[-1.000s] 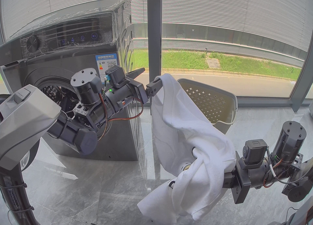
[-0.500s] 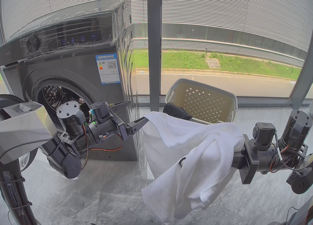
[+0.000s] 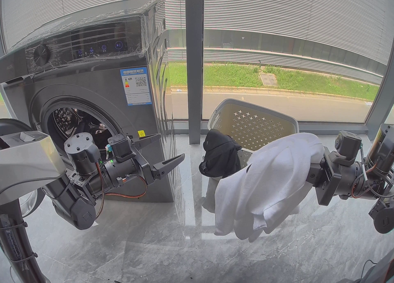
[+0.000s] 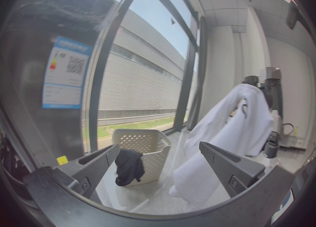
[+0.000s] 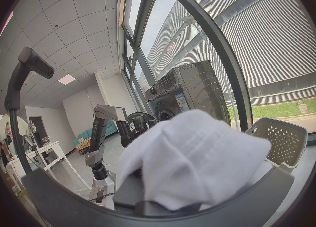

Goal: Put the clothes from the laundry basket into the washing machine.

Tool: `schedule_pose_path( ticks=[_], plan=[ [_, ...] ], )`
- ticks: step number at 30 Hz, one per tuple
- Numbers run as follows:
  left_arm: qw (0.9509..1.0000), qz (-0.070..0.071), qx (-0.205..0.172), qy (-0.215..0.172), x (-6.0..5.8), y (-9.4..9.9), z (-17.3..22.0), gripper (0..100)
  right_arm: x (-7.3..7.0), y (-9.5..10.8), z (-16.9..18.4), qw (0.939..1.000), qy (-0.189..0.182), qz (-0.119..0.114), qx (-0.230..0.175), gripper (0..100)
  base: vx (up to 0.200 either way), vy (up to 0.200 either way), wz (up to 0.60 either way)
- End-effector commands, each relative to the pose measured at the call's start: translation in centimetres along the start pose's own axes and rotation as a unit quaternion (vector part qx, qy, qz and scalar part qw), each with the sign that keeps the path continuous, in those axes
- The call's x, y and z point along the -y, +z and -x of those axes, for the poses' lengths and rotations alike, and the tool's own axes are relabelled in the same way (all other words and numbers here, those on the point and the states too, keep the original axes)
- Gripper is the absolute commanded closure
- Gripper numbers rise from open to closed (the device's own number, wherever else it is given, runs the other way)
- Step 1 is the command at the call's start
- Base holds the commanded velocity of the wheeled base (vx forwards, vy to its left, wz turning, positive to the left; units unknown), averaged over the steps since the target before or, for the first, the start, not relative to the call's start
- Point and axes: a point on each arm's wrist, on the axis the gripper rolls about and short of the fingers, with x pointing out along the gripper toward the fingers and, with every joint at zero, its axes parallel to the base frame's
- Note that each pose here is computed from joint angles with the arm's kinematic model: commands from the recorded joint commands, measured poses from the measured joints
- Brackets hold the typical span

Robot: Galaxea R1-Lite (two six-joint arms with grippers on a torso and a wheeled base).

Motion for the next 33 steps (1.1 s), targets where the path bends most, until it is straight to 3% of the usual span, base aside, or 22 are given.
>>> schedule_pose_path(
  ticks=[1,3,4,5,7,9,10,11,13,19,20,24,29,31,33],
  plan=[
    [0.9975,-0.029,0.016,-0.063,2.5,1.9,0.0,0,-0.1,0.3,0.0,1.0,0.003,-0.003,0.004,100,0.0,0.0,0.0],
    [0.9921,-0.038,0.016,-0.118,4.9,2.4,0.0,0,-0.2,0.4,-0.1,0.9999,0.007,-0.009,0.006,100,0.0,0.0,0.0],
    [0.9912,-0.038,0.015,-0.126,5.2,2.4,0.1,0,-0.2,0.4,-0.2,0.9999,0.008,-0.01,0.006,100,0.0,0.0,0.0],
    [0.9866,-0.036,0.008,-0.159,7.1,2.4,0.3,0,-0.2,0.6,-0.4,0.9998,0.014,-0.013,0.007,100,0.0,0.0,0.0],
    [0.9816,-0.024,-0.008,-0.189,9.1,1.7,0.5,0,-0.3,1.0,-0.6,0.9996,0.02,-0.015,0.012,100,0.0,0.0,0.0],
    [0.9772,-0.017,-0.018,-0.211,10.5,1.2,0.5,0,-0.6,1.4,-1.0,0.9992,0.033,-0.017,0.017,100,0.0,0.0,0.0],
    [0.9772,-0.017,-0.018,-0.211,10.5,1.2,0.5,0,-0.6,1.4,-1.0,0.9992,0.033,-0.017,0.017,100,0.0,0.0,0.0],
    [0.9726,-0.013,-0.022,-0.231,11.7,0.9,0.2,0,-0.9,1.7,-1.4,0.9985,0.042,-0.028,0.02,100,0.0,0.0,0.0],
    [0.9689,-0.009,-0.027,-0.246,12.5,0.6,-0.1,0,-1.3,1.9,-1.7,0.9976,0.052,-0.04,0.02,100,0.0,0.0,0.0],
    [0.9669,0.003,-0.049,-0.25,12.7,-0.9,-0.5,0,-2.5,2.1,-2.5,0.9954,0.082,-0.046,0.02,100,0.0,0.0,0.0],
    [0.9661,0.011,-0.063,-0.25,12.7,-1.9,-0.7,0,-3.0,2.1,-2.8,0.9941,0.094,-0.051,0.018,100,0.0,0.0,0.0],
    [0.9675,0.019,-0.078,-0.24,12.1,-3.2,-1.0,0,-3.9,2.1,-3.1,0.9915,0.113,-0.063,0.015,100,0.0,0.0,0.0],
    [0.971,0.018,-0.075,-0.227,11.2,-3.2,-1.3,0,-4.7,2.3,-3.2,0.9885,0.13,-0.077,0.014,100,0.0,0.0,0.0],
    [0.9705,0.017,-0.072,-0.23,11.3,-3.1,-1.4,0,-4.9,2.3,-3.2,0.9879,0.133,-0.08,0.014,100,0.0,0.0,0.0],
    [0.9667,0.016,-0.071,-0.245,12.3,-3.1,-1.5,0,-5.0,2.3,-3.2,0.9871,0.136,-0.084,0.013,100,0.0,0.0,0.0]
  ],
)
